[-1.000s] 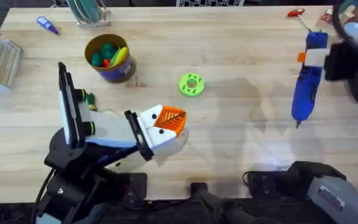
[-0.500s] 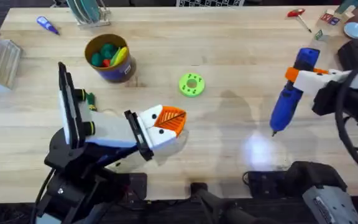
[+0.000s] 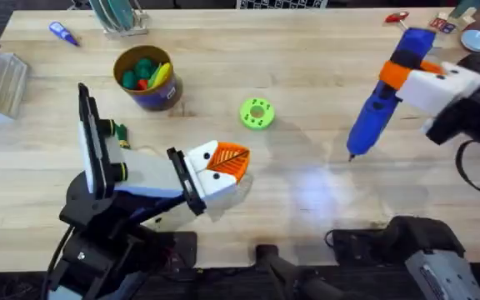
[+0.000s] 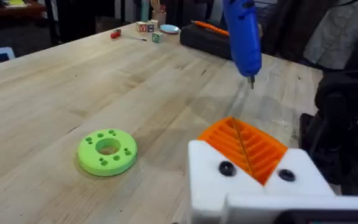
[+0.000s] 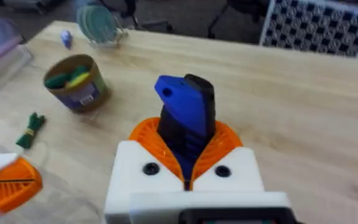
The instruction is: Pick up the gripper from the table and insert it into the empty holder that is missing its gripper. Then pick up a screw, insert it into the mounting hole, and use the screwdriver to tighten it. Finally, clean up the table by picking up the vegetable and placing it into the bucket.
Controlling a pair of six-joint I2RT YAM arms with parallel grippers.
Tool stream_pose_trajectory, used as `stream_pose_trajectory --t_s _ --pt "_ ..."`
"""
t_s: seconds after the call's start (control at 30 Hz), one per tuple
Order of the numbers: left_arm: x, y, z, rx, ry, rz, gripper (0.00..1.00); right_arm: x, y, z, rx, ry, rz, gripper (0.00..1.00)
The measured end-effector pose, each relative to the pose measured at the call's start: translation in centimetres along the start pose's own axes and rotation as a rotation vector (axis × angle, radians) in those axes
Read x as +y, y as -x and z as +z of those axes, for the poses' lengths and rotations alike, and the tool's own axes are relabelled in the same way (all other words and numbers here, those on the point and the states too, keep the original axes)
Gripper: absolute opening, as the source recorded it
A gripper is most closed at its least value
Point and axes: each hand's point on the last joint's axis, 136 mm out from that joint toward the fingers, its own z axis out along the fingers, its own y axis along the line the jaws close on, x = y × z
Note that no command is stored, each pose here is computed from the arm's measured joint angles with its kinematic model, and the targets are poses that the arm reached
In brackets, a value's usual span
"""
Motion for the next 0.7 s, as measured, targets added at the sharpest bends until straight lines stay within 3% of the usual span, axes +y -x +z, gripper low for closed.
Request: stream_pose_trajectory --t_s 0.4,0.7 --pt "0.0 0.0 0.0 0.0 0.0 0.0 0.006 7.3 6.3 -0.8 -0.29 0.275 -0.127 0.024" --pt "0.0 0.0 0.0 0.0 0.0 -0.001 0.006 12.3 6.5 -0.1 -0.442 0.452 -0.111 0.024"
